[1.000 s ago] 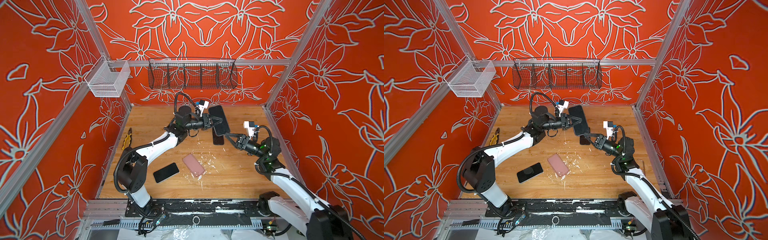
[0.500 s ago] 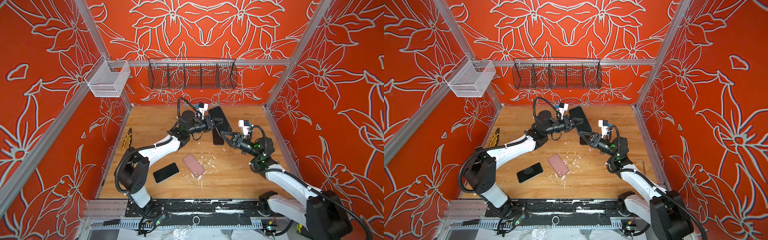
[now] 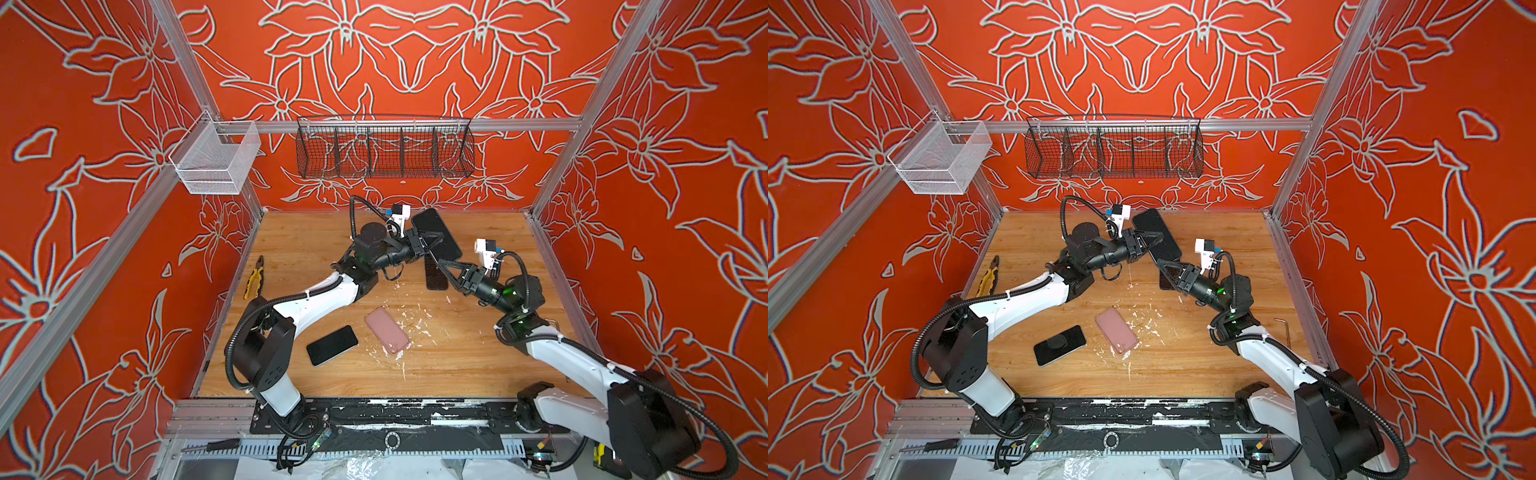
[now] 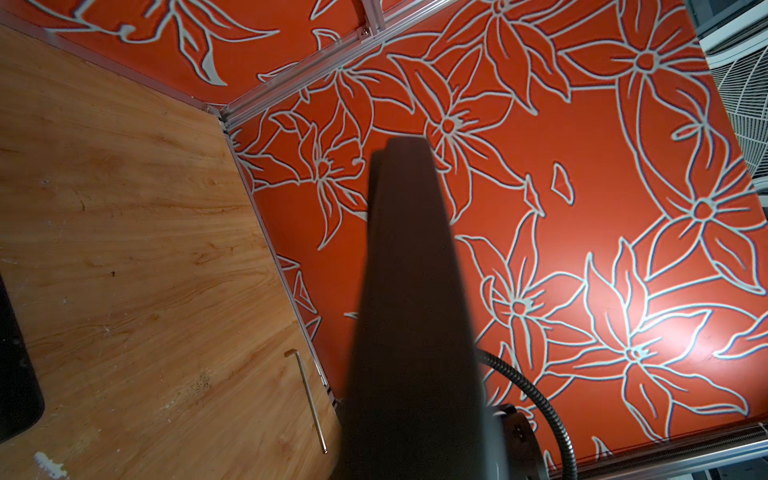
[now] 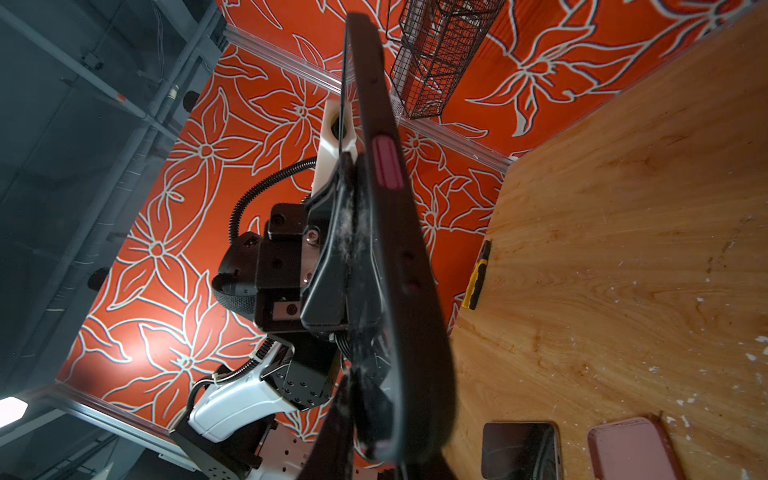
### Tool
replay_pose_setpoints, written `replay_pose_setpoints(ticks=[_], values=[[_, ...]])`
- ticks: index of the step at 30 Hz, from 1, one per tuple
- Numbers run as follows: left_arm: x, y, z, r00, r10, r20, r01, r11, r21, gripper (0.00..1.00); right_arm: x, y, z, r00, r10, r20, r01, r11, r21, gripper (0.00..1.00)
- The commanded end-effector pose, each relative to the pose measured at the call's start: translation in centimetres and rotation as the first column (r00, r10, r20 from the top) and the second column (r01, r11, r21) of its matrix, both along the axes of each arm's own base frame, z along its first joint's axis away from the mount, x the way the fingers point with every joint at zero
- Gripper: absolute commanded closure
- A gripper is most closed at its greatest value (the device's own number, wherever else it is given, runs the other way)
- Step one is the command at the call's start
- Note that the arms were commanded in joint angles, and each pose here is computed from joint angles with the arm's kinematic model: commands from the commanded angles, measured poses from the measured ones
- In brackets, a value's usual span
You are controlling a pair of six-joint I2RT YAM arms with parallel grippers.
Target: Put the phone into the phone case
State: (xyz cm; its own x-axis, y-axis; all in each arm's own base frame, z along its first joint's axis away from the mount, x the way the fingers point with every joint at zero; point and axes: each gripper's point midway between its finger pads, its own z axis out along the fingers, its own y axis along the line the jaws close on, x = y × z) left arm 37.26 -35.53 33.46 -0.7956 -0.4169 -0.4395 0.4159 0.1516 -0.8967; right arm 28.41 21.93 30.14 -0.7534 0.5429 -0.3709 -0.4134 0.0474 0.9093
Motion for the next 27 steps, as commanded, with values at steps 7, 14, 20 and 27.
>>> replay_pose_setpoints(ticks=[7,14,20,27], values=[[-1.0,0.5,3.4,0.996,0.001,0.089,0.004,0.998,-0.059,1.0,0.5,-0.2,0.1,0.999,-0.029,0.02,0.028,0.999,0.042,0.97],[-1.5,0.6,3.6,0.994,-0.012,0.109,0.016,0.999,-0.037,0.92,0.9,-0.2,-0.8,0.999,-0.046,0.015,0.045,0.999,0.017,1.0],[-2.0,1.9,3.9,0.989,0.017,0.15,-0.017,1.0,0.0,0.54,0.4,-0.2,-0.8,0.998,-0.053,0.028,0.055,0.994,-0.098,1.0],[-1.6,4.3,3.7,0.984,0.01,0.178,-0.021,0.998,0.061,0.55,-2.4,1.0,1.2,0.991,0.106,0.083,-0.081,0.96,-0.268,1.0]])
